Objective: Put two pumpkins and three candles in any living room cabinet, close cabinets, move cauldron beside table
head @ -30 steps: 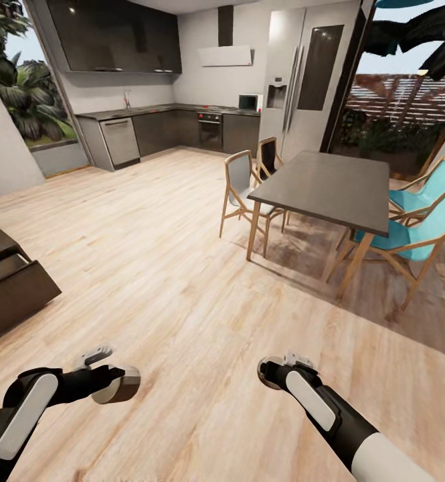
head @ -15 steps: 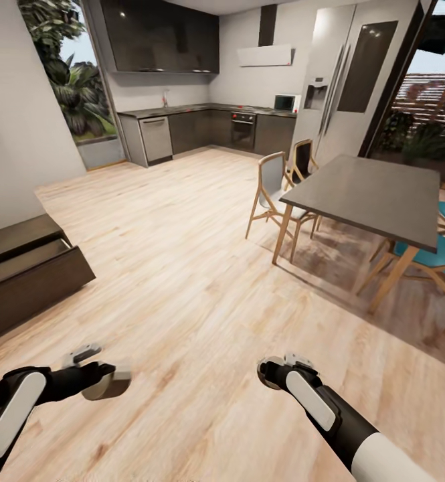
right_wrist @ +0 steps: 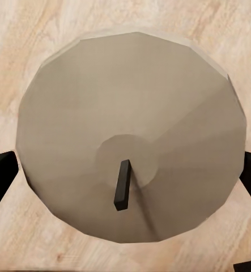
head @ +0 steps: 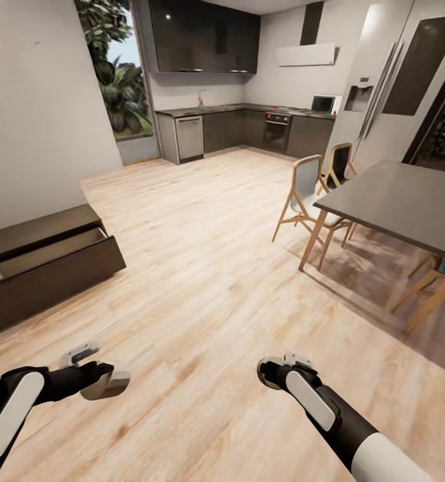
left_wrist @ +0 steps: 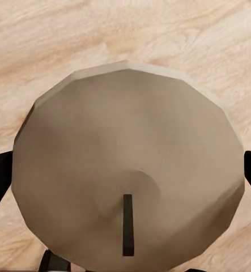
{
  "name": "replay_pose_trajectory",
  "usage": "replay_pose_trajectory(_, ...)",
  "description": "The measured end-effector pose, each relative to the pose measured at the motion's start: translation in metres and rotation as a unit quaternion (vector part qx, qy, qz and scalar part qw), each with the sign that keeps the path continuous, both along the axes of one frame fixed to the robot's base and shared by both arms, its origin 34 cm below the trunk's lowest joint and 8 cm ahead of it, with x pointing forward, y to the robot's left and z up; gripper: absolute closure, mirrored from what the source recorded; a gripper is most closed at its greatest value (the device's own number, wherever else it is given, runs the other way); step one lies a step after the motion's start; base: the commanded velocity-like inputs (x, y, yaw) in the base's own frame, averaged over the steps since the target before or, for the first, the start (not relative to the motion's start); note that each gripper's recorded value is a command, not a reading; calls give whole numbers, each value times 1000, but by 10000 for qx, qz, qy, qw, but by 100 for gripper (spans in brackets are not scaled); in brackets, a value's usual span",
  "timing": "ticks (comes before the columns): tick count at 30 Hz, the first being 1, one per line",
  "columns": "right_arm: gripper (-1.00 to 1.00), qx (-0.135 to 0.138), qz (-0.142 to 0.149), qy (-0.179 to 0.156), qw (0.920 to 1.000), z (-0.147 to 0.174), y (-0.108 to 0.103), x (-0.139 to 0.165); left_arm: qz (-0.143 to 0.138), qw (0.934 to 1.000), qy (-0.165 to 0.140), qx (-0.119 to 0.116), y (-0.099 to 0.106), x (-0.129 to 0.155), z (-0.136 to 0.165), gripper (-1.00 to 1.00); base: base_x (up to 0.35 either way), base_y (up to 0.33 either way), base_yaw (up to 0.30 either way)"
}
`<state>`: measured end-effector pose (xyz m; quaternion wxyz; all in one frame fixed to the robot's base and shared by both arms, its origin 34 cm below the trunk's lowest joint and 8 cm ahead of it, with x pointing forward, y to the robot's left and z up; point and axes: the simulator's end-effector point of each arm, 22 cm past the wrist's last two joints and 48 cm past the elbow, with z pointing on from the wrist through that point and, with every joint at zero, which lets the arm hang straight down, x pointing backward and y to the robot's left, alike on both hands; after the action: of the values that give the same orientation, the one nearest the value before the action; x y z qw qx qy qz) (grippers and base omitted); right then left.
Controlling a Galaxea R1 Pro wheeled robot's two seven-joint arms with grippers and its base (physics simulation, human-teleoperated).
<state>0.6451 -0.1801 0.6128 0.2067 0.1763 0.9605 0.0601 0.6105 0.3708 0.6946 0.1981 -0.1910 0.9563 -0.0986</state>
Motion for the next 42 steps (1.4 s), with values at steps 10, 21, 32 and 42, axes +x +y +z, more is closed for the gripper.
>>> replay_pose_trajectory(10, 100, 1, 3, -3, 10000, 0, 0, 0, -1, 10000, 0, -6, 0, 0, 0, 100, 80, 16, 287)
replay_pose_trajectory(21, 100, 4, -19, -48, 10000, 2, -1, 2, -4, 10000, 1, -6, 0, 0, 0, 100, 239, 180, 78)
replay_pose_trajectory(32, 100, -6, 3, -32, 10000, 1, -1, 1, -9, 10000, 2, -7, -1, 0, 0, 100, 250, 205, 245)
replay_pose_trajectory(42, 100, -7, 2, -30, 10000, 1, 0, 1, -9, 10000, 2, -2, 0, 0, 0, 100, 250, 221, 287)
